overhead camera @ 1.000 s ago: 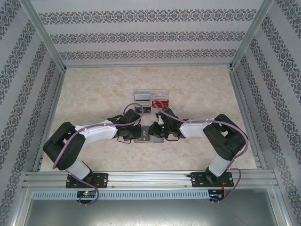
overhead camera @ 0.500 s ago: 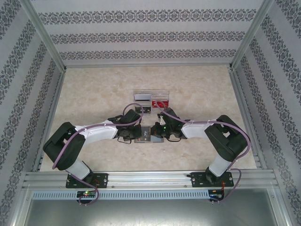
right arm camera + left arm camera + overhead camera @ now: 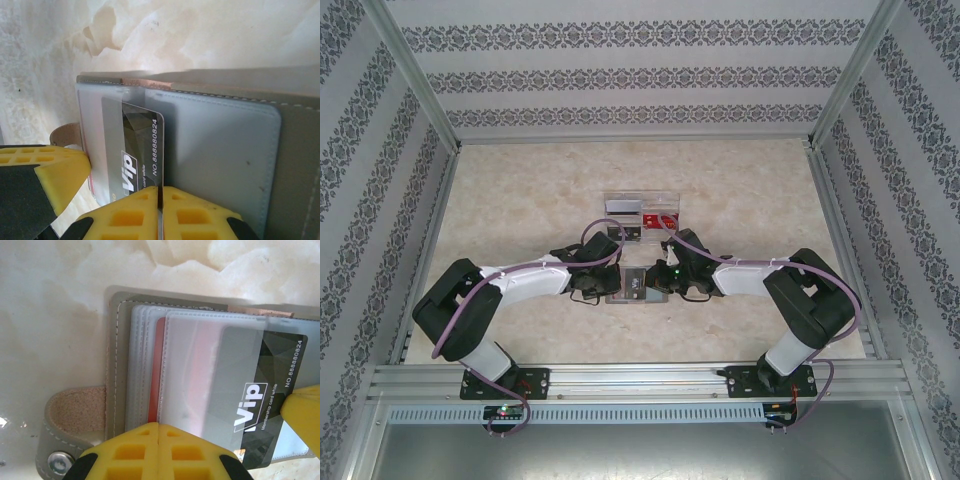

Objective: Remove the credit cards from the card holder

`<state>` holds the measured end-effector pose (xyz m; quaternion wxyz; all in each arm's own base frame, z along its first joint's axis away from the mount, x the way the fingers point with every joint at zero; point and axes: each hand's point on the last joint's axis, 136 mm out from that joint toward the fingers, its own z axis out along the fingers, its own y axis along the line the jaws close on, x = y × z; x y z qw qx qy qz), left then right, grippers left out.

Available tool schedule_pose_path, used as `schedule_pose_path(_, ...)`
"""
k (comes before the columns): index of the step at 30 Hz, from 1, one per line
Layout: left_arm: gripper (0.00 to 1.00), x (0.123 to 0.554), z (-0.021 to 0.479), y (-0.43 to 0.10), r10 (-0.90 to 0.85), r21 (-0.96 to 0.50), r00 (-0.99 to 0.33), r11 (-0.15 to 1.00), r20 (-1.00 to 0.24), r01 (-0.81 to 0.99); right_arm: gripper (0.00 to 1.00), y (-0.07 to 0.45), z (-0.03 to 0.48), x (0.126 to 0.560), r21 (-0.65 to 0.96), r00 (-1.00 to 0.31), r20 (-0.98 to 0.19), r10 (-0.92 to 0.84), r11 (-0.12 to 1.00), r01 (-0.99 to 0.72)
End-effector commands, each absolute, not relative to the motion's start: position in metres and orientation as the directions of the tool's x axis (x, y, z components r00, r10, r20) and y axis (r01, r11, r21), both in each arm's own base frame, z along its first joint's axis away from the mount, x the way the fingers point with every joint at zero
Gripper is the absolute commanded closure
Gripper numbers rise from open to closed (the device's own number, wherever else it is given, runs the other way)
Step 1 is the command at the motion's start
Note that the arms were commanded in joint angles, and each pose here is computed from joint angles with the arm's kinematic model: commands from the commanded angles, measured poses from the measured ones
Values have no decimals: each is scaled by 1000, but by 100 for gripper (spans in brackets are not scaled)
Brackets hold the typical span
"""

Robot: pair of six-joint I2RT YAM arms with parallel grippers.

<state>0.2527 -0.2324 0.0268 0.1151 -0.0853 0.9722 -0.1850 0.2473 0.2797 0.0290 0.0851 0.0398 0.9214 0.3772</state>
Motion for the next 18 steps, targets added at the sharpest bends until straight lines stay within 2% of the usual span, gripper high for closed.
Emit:
schedule_pose_path(1,100,236,7,-212,-196,-259,-971,953,-138,-155,90,286,28,246,710,-987,-118,110,704,-6)
schedule_pose_path(3,100,239,14,-215,-188,-267,-971,953,-151,-143,95,287,27,247,711,-987,-116,111,703,-5)
schedule_pose_path(6,100,242,21,-216,-182,-268,-969,954,-169,-132,94,287,26,246,708,-987,-116,109,706,-5)
schedule_pose_path(11,100,240,14,-218,-177,-269,-973,954,-148,-133,89,290,27,247,720,-988,-112,107,694,-6)
schedule_pose_path(18,100,237,8,-219,-181,-273,-975,952,-130,-140,77,294,23,248,732,-989,-99,108,682,2)
